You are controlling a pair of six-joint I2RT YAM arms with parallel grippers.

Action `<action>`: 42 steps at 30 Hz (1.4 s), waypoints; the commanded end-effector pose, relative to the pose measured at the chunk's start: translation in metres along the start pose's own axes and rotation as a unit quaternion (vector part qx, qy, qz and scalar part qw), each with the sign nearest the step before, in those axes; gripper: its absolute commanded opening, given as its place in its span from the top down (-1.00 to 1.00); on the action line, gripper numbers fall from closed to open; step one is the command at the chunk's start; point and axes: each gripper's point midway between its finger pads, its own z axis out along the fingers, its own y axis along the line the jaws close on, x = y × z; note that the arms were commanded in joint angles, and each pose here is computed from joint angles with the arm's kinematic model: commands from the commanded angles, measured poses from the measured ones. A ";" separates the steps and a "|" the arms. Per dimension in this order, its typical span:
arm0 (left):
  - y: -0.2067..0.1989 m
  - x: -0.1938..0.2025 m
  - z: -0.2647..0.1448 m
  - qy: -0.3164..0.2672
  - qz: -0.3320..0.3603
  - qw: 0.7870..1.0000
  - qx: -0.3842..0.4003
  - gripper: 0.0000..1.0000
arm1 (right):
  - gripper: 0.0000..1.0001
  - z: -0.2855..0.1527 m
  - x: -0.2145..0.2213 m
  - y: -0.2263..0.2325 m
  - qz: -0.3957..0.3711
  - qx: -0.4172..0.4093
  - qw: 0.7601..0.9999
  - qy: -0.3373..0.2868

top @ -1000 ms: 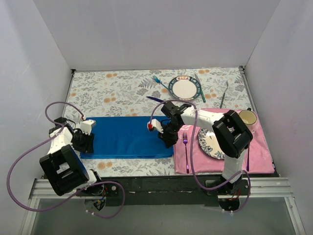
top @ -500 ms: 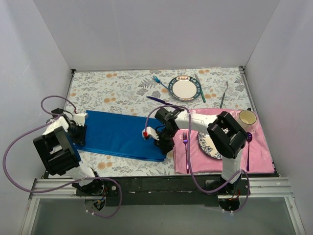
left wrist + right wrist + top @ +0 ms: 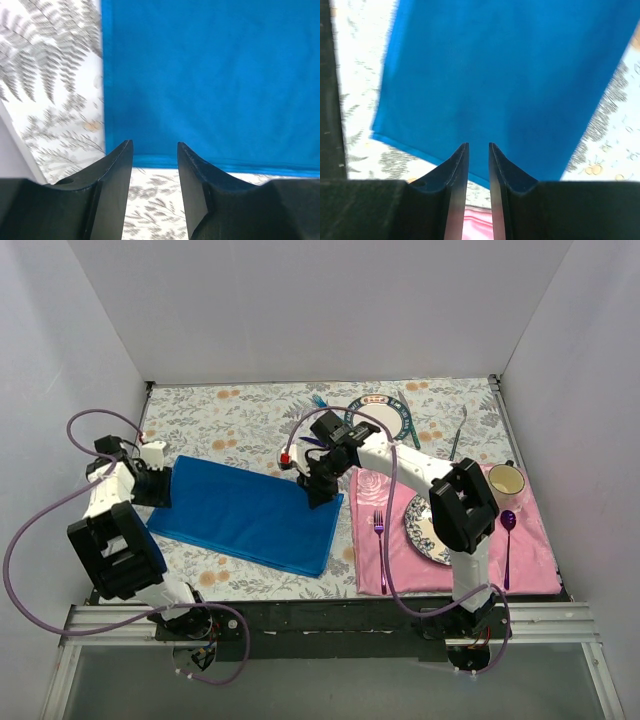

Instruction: Fold the napkin into a case and place the utensils inside

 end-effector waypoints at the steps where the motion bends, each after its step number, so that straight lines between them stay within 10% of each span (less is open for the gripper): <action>1: -0.031 0.021 -0.012 0.012 -0.026 0.999 0.017 0.19 | 0.41 0.011 0.015 -0.025 0.012 0.021 0.999 0.029; 23: -0.016 0.027 -0.027 0.001 -0.191 0.981 -0.033 0.27 | 0.47 0.010 0.061 -0.113 -0.009 0.147 0.982 0.119; 31: 0.006 0.040 -0.039 0.017 -0.183 0.982 -0.045 0.15 | 0.35 -0.015 0.012 -0.036 -0.010 0.067 0.997 0.048; 42: 0.015 0.047 -0.036 0.041 -0.199 0.979 -0.016 0.04 | 0.04 -0.004 0.065 0.062 -0.027 0.013 0.995 0.099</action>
